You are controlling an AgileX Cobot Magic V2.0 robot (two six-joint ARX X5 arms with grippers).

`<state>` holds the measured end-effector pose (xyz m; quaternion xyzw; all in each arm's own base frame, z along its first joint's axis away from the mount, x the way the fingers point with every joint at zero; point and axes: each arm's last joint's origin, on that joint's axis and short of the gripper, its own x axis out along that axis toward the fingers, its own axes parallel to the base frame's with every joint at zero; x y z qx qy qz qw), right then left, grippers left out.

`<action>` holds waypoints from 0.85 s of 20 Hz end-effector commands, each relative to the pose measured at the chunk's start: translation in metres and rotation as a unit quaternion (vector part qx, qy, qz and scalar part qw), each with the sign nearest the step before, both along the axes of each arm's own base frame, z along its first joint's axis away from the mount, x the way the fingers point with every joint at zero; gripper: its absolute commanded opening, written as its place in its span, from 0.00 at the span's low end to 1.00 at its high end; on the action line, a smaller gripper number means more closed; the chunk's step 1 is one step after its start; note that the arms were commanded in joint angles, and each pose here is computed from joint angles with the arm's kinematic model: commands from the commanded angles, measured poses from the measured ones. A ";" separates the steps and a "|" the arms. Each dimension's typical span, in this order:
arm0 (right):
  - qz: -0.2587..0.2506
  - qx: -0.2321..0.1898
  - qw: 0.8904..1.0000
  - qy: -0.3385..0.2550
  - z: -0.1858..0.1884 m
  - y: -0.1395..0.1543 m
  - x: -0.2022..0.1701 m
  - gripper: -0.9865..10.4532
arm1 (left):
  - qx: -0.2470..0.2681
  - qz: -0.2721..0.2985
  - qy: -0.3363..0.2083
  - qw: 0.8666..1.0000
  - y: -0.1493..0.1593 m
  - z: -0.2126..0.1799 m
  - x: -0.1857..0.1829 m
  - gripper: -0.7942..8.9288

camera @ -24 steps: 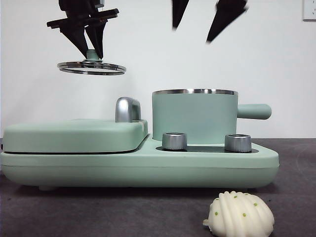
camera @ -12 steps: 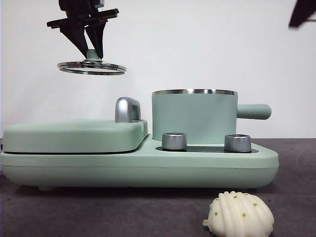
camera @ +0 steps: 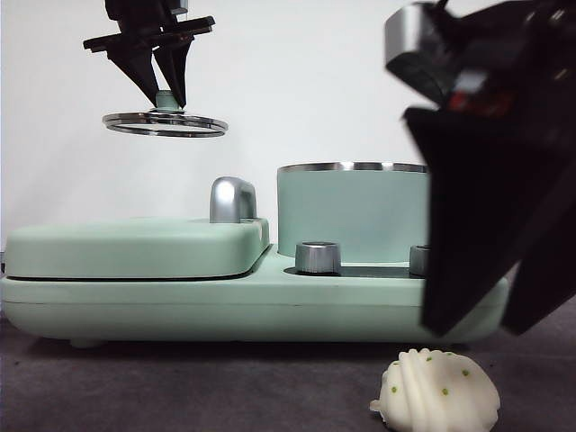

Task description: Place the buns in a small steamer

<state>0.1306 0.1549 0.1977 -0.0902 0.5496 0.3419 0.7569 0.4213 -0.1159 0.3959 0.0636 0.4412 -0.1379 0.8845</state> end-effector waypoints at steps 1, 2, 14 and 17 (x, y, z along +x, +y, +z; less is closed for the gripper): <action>-0.006 -0.009 1.000 -0.001 -0.007 0.009 0.005 0.48 | 0.000 0.001 0.012 1.000 0.000 -0.001 -0.002 0.11; -0.007 -0.011 1.000 -0.001 -0.010 0.011 0.006 0.48 | 0.000 0.002 0.012 1.000 0.000 -0.001 -0.002 0.11; -0.006 -0.033 0.999 0.018 -0.032 0.022 0.016 0.26 | 0.000 0.002 0.012 1.000 0.000 -0.001 -0.002 0.11; -0.005 -0.023 1.000 0.014 -0.030 0.024 0.017 0.24 | 0.000 0.001 0.012 1.000 0.000 -0.001 -0.002 0.11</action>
